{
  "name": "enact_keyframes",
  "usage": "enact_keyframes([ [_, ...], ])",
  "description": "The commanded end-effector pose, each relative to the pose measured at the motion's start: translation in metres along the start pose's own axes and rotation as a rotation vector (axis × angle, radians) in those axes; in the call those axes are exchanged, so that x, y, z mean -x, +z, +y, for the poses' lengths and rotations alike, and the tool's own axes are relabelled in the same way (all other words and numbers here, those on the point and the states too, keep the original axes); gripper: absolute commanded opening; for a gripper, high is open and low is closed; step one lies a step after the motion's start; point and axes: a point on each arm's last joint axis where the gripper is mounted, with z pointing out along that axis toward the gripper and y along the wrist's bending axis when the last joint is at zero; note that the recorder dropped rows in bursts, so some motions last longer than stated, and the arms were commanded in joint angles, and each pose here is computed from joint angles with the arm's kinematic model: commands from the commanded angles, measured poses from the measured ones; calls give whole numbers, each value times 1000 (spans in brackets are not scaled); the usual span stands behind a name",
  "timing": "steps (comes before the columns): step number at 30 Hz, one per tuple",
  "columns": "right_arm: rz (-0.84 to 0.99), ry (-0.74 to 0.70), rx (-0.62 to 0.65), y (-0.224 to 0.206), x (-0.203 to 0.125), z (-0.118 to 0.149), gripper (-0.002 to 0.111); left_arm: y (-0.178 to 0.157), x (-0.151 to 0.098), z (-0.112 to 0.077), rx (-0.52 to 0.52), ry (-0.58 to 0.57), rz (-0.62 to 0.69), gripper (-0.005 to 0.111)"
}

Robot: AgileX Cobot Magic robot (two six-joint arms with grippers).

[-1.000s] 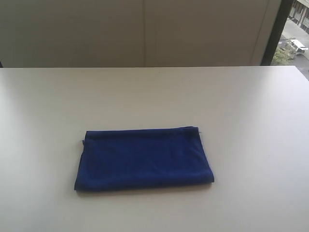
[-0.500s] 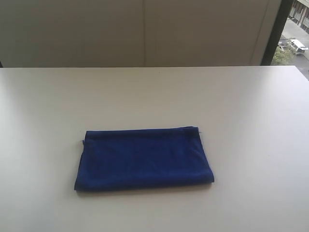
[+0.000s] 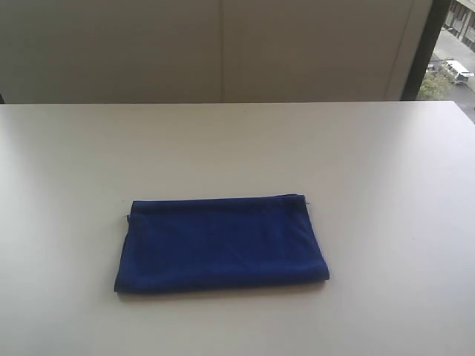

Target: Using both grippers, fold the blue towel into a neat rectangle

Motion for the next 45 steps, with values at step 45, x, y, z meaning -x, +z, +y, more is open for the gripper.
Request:
enact_keyframes([
  [45,-94,30,-209,-1,7,-12,0,0,1,3,47,40,-18,0],
])
